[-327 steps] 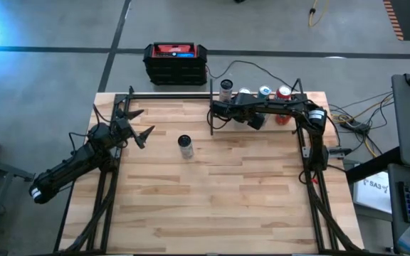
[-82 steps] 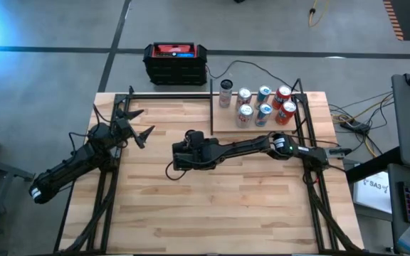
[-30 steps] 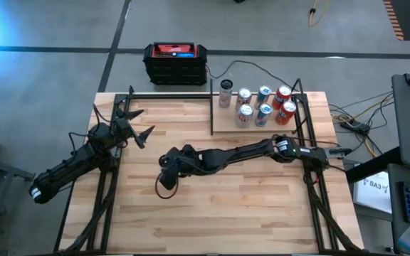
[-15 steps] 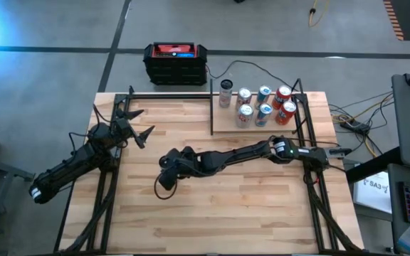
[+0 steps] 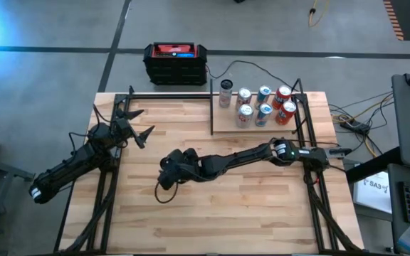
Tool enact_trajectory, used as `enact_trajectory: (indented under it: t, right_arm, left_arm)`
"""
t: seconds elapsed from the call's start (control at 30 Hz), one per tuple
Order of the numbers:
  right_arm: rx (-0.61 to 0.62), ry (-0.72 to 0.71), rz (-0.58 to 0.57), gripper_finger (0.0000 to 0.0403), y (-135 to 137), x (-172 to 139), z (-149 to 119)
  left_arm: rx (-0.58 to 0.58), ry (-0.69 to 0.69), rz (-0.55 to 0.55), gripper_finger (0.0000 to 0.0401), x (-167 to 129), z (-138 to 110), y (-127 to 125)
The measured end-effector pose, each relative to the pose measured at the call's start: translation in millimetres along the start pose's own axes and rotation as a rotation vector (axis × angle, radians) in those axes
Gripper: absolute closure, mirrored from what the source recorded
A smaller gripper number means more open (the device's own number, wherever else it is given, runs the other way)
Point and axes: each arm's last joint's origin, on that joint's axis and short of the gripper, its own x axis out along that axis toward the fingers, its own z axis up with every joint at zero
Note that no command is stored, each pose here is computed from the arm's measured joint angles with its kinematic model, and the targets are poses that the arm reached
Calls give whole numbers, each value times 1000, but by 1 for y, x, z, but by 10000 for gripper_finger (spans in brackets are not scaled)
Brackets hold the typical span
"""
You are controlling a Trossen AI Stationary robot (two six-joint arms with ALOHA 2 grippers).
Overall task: Place canned beverage on shelf
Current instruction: Put the white pink soda can on the shelf aligned with the other white pink soda can
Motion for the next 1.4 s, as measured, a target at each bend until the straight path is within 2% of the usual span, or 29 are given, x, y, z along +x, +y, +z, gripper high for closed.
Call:
enact_trajectory:
  t: [0.2,0.33,0.47,0.7,0.9,1.1,1.23,1.4]
  right_arm:
    - [113,-180,-155,3,16,-17,-16]
    - [116,-294,-252,3,26,-31,-30]
    - [102,-343,-300,3,30,-39,-38]
    - [101,-280,-276,3,30,-40,-42]
    - [153,-239,-229,3,35,-43,-48]
    - [141,-242,-223,3,39,-47,-53]
    - [141,-291,-265,3,34,-43,-48]
    - [141,-304,-286,3,25,-36,-29]
  left_arm:
    - [0,0,0,3,0,0,0]
    - [0,0,0,3,0,0,0]
    - [0,-1,-1,3,0,0,0]
    - [0,-1,0,3,0,0,0]
    - [0,-1,0,3,0,0,0]
    - [0,-1,-1,3,0,0,0]
    - [0,0,0,3,0,0,0]
    - [0,0,-1,3,0,0,0]
